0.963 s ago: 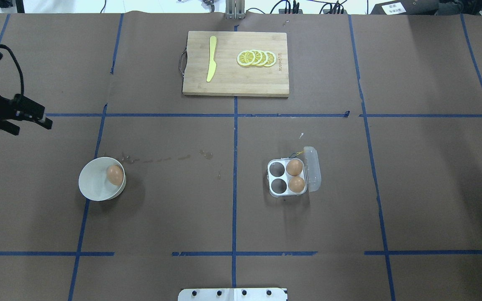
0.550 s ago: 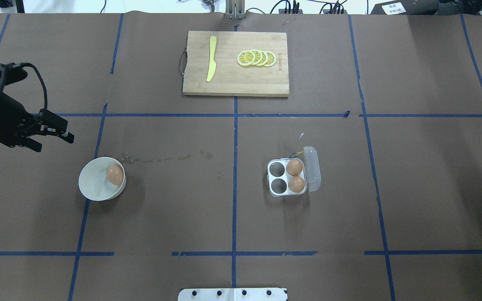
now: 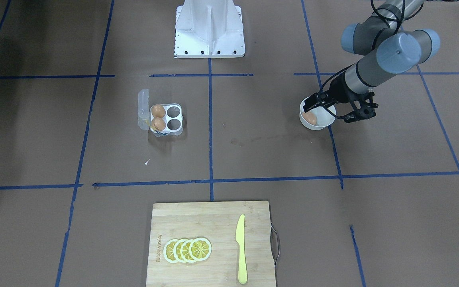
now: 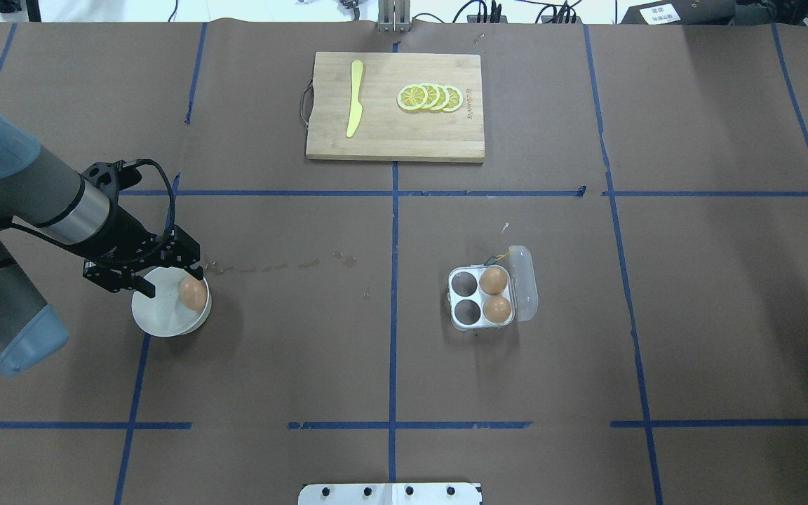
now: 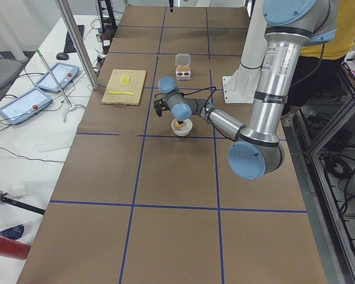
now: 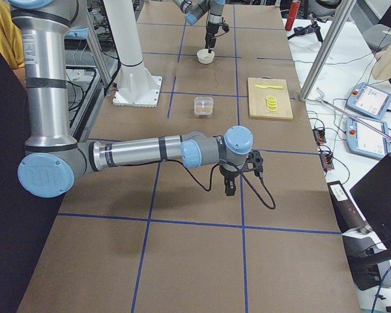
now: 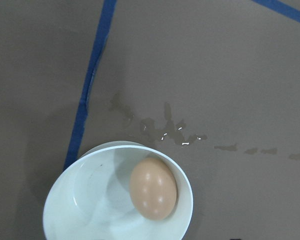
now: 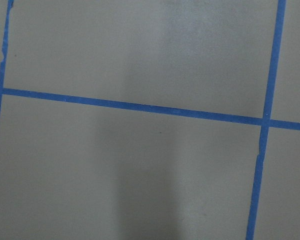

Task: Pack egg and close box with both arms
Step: 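Move the left gripper over the brown egg in the white bowl, then lower the left gripper into the bowl and close it on the egg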

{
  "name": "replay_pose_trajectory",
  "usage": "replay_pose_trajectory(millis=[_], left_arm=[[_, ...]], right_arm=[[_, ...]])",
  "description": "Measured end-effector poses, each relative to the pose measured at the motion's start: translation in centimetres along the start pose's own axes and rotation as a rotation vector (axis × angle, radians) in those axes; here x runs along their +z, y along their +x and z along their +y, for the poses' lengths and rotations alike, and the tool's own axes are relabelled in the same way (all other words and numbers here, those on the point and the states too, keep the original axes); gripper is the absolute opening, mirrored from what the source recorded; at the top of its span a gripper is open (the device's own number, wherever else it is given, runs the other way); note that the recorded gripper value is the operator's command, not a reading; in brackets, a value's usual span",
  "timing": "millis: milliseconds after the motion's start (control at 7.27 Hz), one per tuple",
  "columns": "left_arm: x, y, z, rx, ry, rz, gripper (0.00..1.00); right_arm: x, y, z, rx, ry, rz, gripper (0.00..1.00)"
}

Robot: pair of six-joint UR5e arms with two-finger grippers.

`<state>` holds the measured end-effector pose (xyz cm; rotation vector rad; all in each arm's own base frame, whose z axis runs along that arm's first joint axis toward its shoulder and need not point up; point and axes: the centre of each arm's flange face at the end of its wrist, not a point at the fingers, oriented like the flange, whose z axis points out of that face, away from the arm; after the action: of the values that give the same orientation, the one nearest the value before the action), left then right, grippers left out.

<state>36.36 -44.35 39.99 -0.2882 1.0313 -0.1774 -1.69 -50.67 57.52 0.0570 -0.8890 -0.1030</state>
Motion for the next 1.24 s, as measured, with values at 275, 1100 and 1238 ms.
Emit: replay_pose_trajectory(millis=[275, 1100, 1238], left_arm=[[1.9, 0.0, -0.1, 0.0, 0.016, -0.029, 0.76], [2.6, -0.4, 0.5, 0.019, 0.023, -0.043, 0.64], [2.7, -0.6, 0.4, 0.018, 0.022, -0.046, 0.64]], right_arm=[[0.0, 0.0, 0.0, 0.001, 0.0, 0.0, 1.0], [0.1, 0.0, 0.0, 0.0, -0.001, 0.0, 1.0], [0.1, 0.0, 0.0, 0.001, -0.002, 0.0, 1.0]])
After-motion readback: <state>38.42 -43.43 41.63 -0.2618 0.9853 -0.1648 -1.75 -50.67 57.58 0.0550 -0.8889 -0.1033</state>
